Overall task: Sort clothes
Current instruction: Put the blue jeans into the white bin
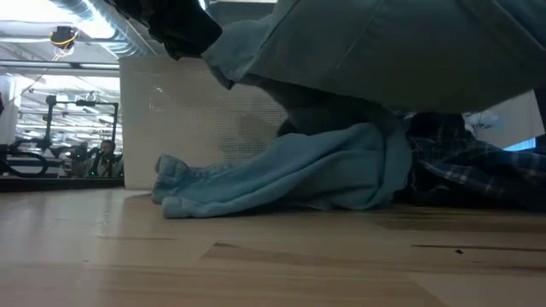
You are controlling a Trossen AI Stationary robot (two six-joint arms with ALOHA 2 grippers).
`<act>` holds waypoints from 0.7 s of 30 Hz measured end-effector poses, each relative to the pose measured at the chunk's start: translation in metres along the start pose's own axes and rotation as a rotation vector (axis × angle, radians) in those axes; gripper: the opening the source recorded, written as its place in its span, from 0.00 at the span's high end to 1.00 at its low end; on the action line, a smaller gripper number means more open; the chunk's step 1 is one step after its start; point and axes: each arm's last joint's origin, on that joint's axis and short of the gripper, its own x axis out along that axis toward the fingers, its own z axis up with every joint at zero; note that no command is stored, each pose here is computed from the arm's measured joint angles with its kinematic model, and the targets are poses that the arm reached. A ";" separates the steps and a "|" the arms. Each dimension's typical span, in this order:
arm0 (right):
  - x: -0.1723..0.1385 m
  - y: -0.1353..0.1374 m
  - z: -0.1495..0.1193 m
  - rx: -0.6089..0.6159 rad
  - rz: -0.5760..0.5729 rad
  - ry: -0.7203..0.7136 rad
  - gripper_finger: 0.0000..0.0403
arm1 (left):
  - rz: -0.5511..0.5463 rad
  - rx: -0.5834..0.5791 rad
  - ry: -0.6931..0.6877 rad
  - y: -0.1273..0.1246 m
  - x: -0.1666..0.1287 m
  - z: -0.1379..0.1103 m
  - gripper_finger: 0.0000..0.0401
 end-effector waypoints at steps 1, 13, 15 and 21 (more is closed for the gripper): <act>-0.003 -0.001 0.002 -0.003 0.000 -0.005 0.94 | 0.000 0.002 0.000 0.000 0.000 0.000 0.55; -0.030 0.008 0.019 -0.041 0.022 -0.085 0.94 | -0.002 0.007 0.008 0.000 0.000 -0.001 0.55; -0.033 0.011 0.021 -0.047 0.015 -0.093 0.94 | -0.002 0.006 0.005 0.000 0.000 -0.001 0.55; -0.053 0.000 0.033 -0.042 -0.036 -0.148 0.94 | -0.002 0.004 0.001 0.000 0.000 0.000 0.55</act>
